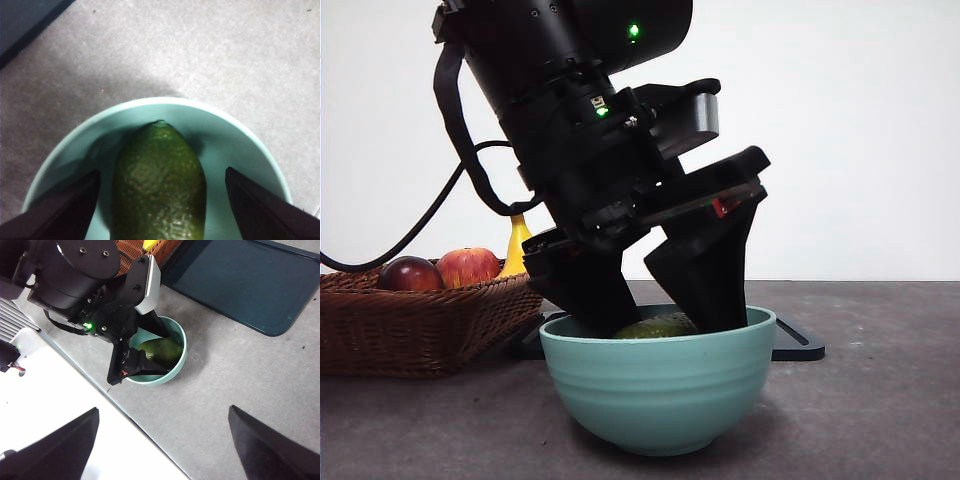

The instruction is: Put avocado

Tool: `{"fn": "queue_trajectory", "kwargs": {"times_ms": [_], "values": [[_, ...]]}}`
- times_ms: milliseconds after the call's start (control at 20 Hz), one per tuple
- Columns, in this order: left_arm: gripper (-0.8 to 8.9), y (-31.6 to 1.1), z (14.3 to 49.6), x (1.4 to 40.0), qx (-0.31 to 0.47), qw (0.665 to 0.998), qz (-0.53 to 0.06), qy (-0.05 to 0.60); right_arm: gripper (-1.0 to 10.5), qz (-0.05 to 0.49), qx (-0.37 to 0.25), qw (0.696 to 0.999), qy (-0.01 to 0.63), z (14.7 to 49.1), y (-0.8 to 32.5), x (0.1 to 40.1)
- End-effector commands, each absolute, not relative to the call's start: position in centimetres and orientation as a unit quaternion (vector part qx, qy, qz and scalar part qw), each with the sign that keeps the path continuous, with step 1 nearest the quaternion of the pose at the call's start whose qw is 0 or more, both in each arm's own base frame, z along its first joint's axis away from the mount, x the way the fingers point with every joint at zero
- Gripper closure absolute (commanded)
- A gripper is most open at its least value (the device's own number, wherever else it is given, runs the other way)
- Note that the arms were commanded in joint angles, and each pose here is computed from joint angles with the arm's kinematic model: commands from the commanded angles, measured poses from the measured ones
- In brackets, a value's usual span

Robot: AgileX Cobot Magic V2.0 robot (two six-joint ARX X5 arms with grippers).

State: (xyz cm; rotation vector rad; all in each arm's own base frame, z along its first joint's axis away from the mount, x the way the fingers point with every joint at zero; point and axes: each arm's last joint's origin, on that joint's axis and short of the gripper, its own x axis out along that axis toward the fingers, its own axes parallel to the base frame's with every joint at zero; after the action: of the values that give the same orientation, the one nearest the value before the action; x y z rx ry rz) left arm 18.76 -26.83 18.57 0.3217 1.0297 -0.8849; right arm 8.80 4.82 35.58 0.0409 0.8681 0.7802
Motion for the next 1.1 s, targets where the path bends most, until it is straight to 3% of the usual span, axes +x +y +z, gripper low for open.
{"fn": "queue_trajectory", "kwargs": {"times_ms": [50,450,800,1100], "values": [[4.09,-27.6,19.8,18.8,0.146,0.770,-0.416,0.461,5.3,0.365,0.012,0.841,0.399,36.1,4.8,8.9],[4.09,-26.0,27.7,19.7,0.098,0.813,-0.421,0.390,5.3,0.364,0.012,0.841,0.399,36.1,4.8,8.9],[4.10,-16.5,34.8,19.7,0.038,0.882,-0.347,0.316,5.3,0.366,0.012,0.845,0.390,36.3,4.9,9.0],[4.10,-10.2,36.2,16.6,0.038,0.900,-0.292,0.322,5.3,0.362,0.019,0.841,0.402,35.9,5.7,11.0]]}}
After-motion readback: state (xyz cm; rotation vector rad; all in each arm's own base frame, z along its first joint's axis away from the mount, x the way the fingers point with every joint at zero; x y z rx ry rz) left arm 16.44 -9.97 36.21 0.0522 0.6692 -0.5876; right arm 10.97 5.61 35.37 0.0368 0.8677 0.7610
